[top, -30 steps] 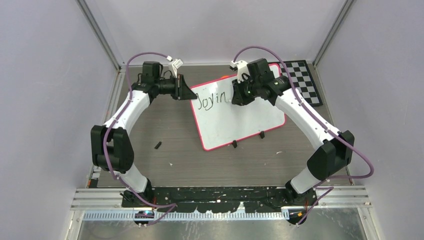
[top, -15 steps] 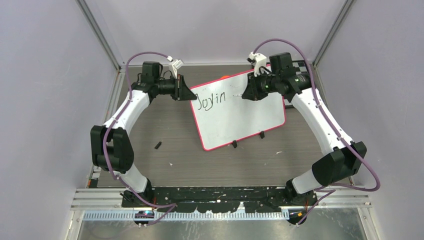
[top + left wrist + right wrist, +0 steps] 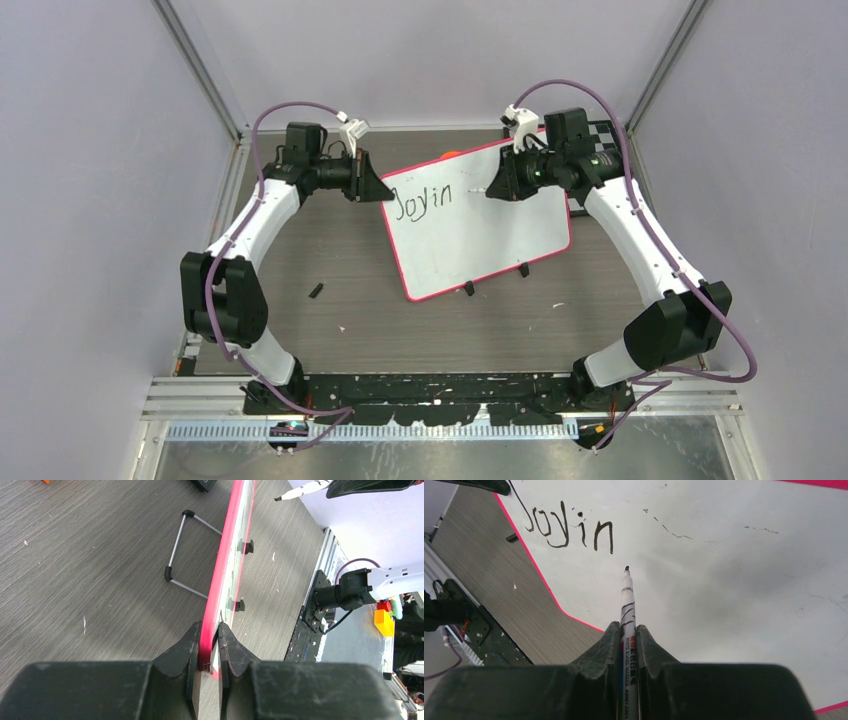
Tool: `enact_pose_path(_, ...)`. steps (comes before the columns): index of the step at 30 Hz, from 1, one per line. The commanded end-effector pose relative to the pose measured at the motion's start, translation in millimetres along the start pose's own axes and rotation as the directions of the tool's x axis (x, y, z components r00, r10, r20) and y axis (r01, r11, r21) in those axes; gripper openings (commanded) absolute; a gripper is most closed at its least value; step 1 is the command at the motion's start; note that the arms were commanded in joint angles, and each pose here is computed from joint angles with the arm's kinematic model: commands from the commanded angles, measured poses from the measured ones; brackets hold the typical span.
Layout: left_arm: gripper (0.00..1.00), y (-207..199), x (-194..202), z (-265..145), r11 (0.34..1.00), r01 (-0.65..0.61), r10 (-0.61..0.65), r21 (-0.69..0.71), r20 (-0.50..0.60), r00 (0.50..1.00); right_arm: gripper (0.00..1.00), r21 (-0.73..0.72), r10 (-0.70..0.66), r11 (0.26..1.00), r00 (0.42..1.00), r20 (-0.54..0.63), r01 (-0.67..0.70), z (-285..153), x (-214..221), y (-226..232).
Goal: Write a sentence on the whiteboard
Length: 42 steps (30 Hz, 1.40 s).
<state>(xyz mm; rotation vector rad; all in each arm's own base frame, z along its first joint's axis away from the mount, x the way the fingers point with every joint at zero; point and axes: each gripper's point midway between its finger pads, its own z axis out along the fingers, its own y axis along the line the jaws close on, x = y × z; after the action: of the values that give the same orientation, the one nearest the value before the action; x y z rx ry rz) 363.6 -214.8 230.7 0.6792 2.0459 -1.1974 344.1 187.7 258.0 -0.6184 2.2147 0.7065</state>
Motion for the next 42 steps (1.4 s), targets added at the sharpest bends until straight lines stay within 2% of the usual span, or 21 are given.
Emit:
enact_pose_path(1, 0.0, 1, 5, 1, 0.998, -0.042, 0.041, -0.052, -0.033, 0.999, 0.0, -0.017, -0.019, 1.0, 0.994, 0.107, 0.02, -10, -27, 8)
enact_pose_path(11, 0.0, 1, 6, 3, 0.997, -0.047, 0.045, -0.052, -0.038, 0.998, 0.0, 0.04, -0.048, 0.998, 0.994, 0.102, 0.044, 3, -32, 1)
enact_pose_path(26, 0.0, 3, 6, 4, 0.997, -0.047, 0.044, -0.058, -0.041, 0.998, 0.0, 0.105, -0.066, 0.993, 0.986, 0.153, 0.051, 14, -47, -15)
enact_pose_path(42, 0.0, 3, 7, 5, 0.997, -0.048, 0.046, -0.059, -0.045, 0.998, 0.0, 0.125, -0.042, 0.992, 0.995, 0.089, 0.031, 21, -11, -23)
